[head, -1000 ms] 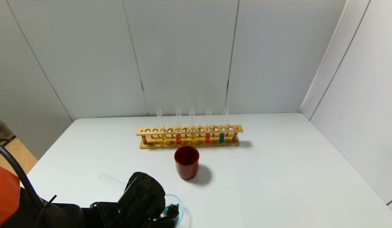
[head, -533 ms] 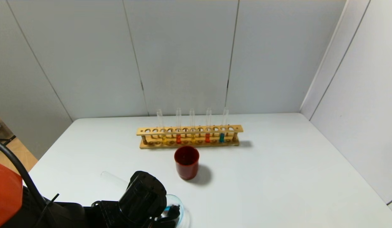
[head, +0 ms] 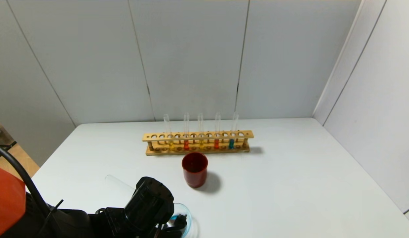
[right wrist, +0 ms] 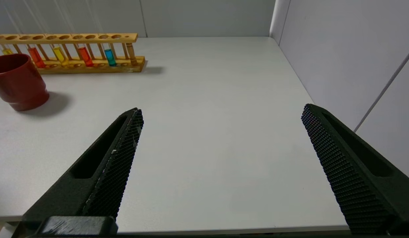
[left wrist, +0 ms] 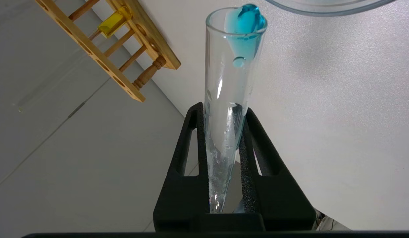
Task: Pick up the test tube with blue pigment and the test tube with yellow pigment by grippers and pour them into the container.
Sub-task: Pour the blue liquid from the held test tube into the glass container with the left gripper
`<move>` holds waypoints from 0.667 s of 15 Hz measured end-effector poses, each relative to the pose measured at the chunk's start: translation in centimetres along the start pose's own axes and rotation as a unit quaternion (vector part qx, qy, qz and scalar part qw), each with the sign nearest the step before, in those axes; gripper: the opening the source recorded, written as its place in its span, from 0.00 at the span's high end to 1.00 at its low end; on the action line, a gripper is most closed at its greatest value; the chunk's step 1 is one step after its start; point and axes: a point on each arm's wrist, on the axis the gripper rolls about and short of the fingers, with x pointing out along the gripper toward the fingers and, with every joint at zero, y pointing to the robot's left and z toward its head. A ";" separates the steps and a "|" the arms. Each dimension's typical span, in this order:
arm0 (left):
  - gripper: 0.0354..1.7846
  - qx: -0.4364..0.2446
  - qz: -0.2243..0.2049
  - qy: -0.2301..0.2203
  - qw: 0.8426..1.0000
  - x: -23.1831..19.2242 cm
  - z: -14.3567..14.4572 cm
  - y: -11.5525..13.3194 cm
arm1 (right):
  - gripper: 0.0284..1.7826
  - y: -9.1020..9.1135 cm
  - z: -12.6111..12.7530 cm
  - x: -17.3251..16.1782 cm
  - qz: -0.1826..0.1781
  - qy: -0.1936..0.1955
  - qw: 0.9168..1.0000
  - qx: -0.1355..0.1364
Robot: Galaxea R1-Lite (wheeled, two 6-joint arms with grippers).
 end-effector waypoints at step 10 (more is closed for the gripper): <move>0.84 0.022 0.005 0.024 0.999 0.5 0.4 0.4 | 0.02 0.0 0.0 0.0 0.000 0.000 1.000 0.000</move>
